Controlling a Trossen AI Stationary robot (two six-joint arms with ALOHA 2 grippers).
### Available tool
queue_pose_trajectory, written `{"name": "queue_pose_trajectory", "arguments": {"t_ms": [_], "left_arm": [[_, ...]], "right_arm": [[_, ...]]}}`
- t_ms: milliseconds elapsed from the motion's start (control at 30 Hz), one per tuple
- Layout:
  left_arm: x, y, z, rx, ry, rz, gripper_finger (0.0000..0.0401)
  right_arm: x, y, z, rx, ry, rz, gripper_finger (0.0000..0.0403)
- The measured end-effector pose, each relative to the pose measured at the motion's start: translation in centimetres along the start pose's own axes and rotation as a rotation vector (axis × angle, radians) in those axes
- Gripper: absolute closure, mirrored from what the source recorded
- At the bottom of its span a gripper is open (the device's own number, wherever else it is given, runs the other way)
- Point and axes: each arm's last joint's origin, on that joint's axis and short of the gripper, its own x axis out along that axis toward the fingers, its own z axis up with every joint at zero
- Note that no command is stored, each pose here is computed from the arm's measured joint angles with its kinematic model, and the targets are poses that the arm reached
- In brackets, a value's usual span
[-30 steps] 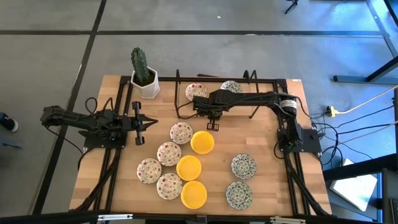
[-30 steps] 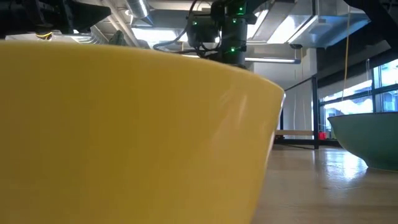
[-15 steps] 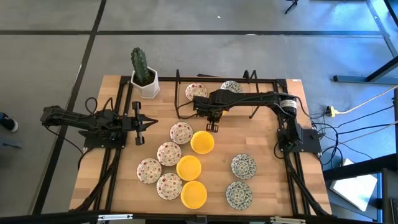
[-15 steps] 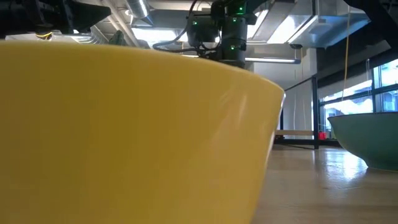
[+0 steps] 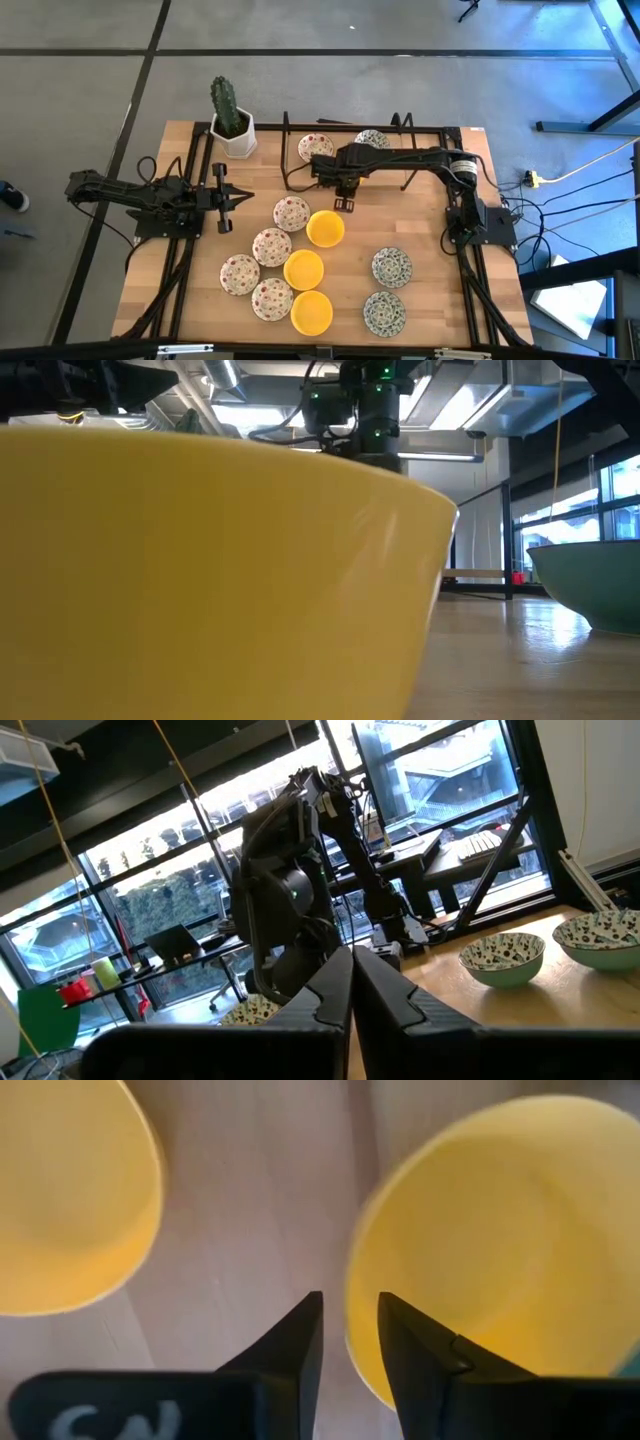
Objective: Pick & Place Mini bowls
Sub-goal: Stack the green patterned bowl on the green patterned bowl on the shelf
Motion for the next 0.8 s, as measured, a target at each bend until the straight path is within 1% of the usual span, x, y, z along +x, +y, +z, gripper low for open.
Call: {"name": "queue_pose_trajectory", "arguments": {"t_ms": [133, 233, 300, 433, 533, 633, 700, 767, 800], "left_arm": [[0.0, 0.0, 0.0, 0.013, 0.000, 0.000, 0.0397], [0.0, 0.0, 0.0, 0.017, 0.000, 0.000, 0.0395], [0.0, 0.0, 0.0, 0.018, 0.000, 0.000, 0.0393], [0.0, 0.0, 0.0, 0.018, 0.000, 0.000, 0.0395], [0.0, 0.0, 0.0, 0.017, 0.000, 0.000, 0.0397], [0.0, 0.0, 0.0, 0.016, 0.000, 0.000, 0.0396], [0.0, 0.0, 0.0, 0.016, 0.000, 0.000, 0.0395], [0.0, 0.0, 0.0, 0.015, 0.000, 0.000, 0.0396], [0.0, 0.0, 0.0, 0.012, 0.003, -0.001, 0.0397]], "right_arm": [[-1.2, -0.3, -0.1, 0.003, 0.022, -0.039, 0.0305], [-2.9, -0.6, 0.1, 0.004, 0.015, -0.061, 0.0305], [-4.7, -0.4, 0.2, -0.004, 0.002, -0.069, 0.0305], [-9.9, 0.9, 0.0, -0.022, -0.070, -0.060, 0.0305], [-14.6, 2.3, -1.0, -0.039, -0.181, -0.050, 0.0305], [-19.4, 4.1, -2.6, -0.072, -0.365, -0.104, 0.0305], [-22.3, 5.2, -4.5, -0.104, -0.512, -0.150, 0.0305], [-24.3, 6.2, -6.5, -0.121, -0.605, -0.166, 0.0305], [-25.3, 6.6, -7.6, -0.107, -0.640, -0.160, 0.0305]]}}
